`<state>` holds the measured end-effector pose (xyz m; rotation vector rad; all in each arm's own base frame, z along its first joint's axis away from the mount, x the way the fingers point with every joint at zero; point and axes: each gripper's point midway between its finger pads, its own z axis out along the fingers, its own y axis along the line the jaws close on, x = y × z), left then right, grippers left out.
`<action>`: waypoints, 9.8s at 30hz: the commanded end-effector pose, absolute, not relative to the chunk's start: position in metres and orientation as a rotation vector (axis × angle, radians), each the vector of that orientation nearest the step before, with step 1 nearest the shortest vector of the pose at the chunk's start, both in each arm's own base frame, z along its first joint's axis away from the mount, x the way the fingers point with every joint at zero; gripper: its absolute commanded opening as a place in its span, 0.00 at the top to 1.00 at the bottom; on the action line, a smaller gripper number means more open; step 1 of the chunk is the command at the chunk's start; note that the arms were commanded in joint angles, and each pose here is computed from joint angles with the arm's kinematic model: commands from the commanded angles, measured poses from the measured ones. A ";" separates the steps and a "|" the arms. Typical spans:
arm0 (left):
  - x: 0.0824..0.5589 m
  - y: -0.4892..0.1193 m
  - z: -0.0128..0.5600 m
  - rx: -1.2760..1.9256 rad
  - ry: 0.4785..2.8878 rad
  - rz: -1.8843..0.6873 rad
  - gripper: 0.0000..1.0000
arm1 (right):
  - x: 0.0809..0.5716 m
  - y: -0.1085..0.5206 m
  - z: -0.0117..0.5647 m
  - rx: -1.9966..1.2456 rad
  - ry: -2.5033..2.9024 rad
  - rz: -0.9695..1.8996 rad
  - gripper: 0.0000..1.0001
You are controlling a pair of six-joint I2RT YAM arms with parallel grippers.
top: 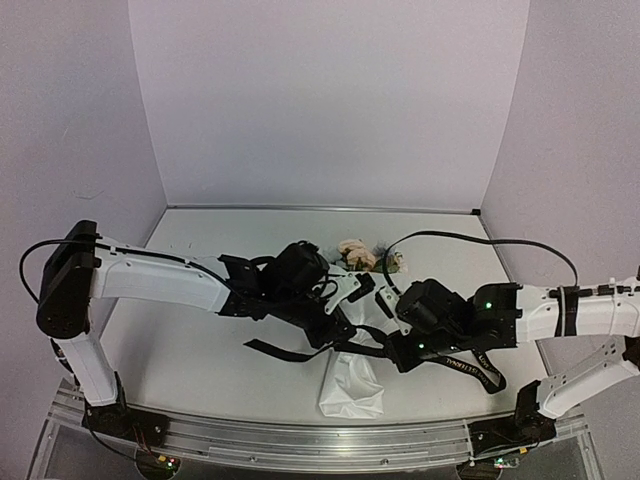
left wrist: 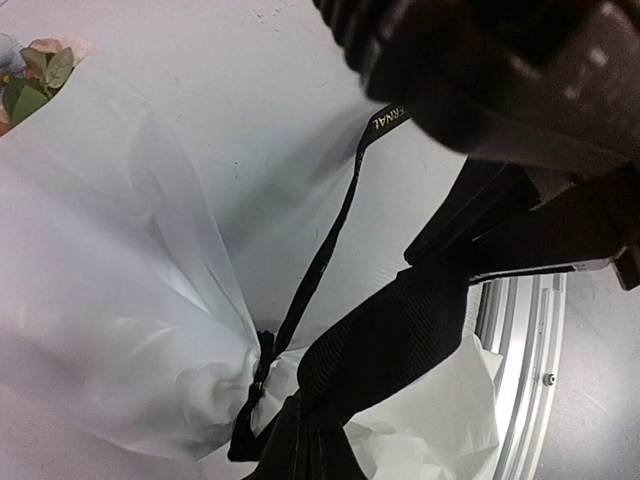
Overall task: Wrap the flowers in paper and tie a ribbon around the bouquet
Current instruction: Cross the half-tied ribbon over the folded bouquet.
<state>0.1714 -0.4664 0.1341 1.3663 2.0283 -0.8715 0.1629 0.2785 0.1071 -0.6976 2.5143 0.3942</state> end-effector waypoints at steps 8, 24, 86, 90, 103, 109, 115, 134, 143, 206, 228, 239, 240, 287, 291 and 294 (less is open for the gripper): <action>0.153 -0.490 0.117 1.593 1.963 -0.819 1.00 | 0.145 0.236 0.113 -0.705 2.553 0.314 0.58; 0.144 -0.499 0.117 1.652 1.907 -0.734 0.96 | 0.156 0.099 0.063 -0.240 2.858 -0.027 0.24; 0.162 -0.522 0.201 1.400 1.645 -0.986 0.30 | 0.119 0.272 0.218 -0.557 2.927 1.015 1.00; 0.155 -0.534 0.204 1.398 1.600 -1.044 0.30 | 0.119 0.278 0.226 -0.552 2.888 1.086 1.00; 0.137 -0.553 0.217 1.292 1.384 -1.169 0.39 | 0.110 0.276 0.237 -0.536 2.835 1.181 1.00; 0.132 -0.559 0.212 1.299 1.364 -1.198 0.47 | 0.108 0.276 0.237 -0.526 2.845 1.196 1.00; 0.132 -0.562 0.210 1.302 1.357 -1.206 0.72 | 0.107 0.277 0.237 -0.512 2.853 1.207 1.00; 0.160 -0.465 0.199 1.175 1.594 -0.807 1.00 | 0.072 0.259 0.158 -0.661 3.129 0.969 0.97; 0.131 -0.428 0.160 1.334 1.766 -0.659 1.00 | 0.076 0.255 0.107 -0.641 3.219 0.718 0.95; 0.106 -0.421 0.137 1.361 1.879 -0.467 1.00 | 0.164 0.261 0.021 -1.167 2.389 0.372 0.40; 0.111 -0.427 0.147 1.343 1.861 -0.460 1.00 | 0.175 0.279 0.027 -1.035 2.343 0.459 0.98; 0.113 -0.429 0.157 1.322 1.833 -0.469 1.00 | 0.166 0.258 0.058 -1.041 2.357 0.419 1.00; 0.113 -0.431 0.160 1.323 1.826 -0.475 1.00 | 0.164 0.253 0.060 -1.049 2.378 0.400 1.00; 0.160 -0.368 0.140 0.986 2.042 -0.284 1.00 | 0.194 0.304 0.068 -0.627 2.634 1.116 0.50; 0.158 -0.365 0.142 0.976 2.038 -0.297 1.00 | 0.198 0.288 0.070 -0.509 2.657 1.077 0.42; 0.155 -0.359 0.143 0.976 2.036 -0.314 1.00 | 0.194 0.286 0.071 -0.421 2.692 1.104 0.40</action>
